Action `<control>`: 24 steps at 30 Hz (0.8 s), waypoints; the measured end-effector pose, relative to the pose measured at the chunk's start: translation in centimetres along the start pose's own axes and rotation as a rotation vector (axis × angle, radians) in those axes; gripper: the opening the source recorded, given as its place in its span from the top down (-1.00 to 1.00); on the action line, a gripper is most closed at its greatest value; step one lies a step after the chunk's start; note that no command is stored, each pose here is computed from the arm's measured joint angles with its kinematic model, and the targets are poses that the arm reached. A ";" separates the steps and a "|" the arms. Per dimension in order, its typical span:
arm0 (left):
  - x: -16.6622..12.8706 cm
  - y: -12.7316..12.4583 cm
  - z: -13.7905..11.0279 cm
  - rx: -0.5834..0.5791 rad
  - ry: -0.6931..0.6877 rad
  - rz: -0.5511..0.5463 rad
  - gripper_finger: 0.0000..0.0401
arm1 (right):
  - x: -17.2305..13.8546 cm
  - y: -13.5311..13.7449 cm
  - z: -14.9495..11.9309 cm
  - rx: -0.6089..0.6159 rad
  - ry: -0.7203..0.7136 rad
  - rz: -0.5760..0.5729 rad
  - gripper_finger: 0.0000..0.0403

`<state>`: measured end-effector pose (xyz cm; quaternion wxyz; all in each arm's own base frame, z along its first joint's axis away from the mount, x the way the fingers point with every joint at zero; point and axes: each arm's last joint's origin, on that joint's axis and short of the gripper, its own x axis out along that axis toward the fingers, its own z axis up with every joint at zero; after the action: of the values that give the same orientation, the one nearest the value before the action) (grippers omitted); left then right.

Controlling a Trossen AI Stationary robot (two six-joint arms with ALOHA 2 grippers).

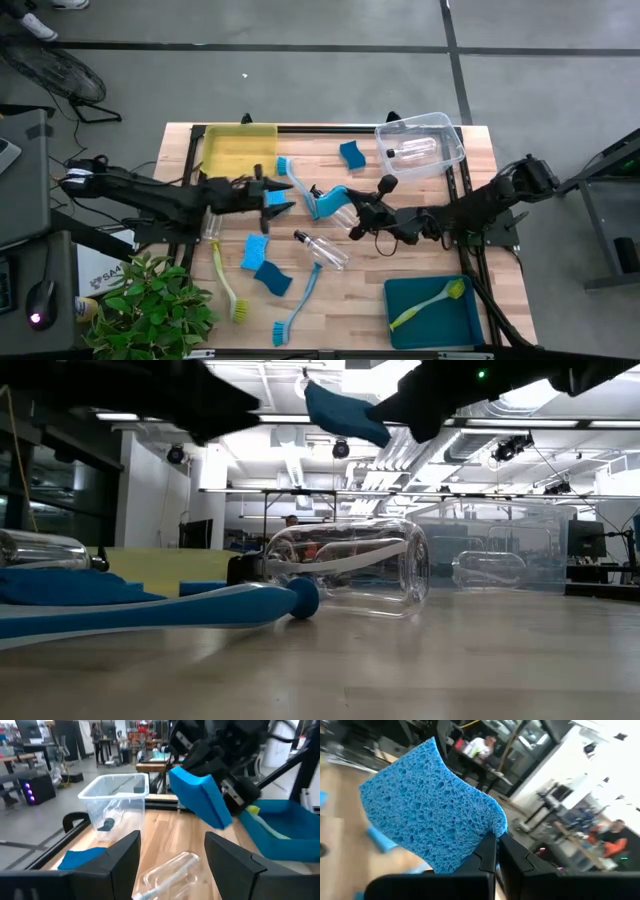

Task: Pick & Place Kitchen Sink Supplies
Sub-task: Put the blue sponge into the yellow bin

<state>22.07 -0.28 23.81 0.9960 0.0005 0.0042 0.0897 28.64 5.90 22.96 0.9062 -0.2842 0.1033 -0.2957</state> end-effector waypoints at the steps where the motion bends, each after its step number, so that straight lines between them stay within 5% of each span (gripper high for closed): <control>1: 0.8 0.2 0.1 -0.012 -0.004 -0.013 -0.08 | 0.1 0.0 0.0 -0.013 0.002 -0.023 1.00; 10: 6.0 1.0 0.0 -0.111 -0.009 -0.080 -0.08 | 0.4 -0.6 0.2 -0.094 0.067 -0.205 1.00; 24: 8.5 0.7 0.7 -0.165 -0.055 -0.066 -0.07 | 0.7 -0.7 0.1 -0.117 0.061 -0.193 1.00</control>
<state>30.31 1.96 24.43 0.9948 -0.0793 -0.0303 0.0569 28.86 5.08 23.40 0.8518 -0.3359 0.1199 -0.3837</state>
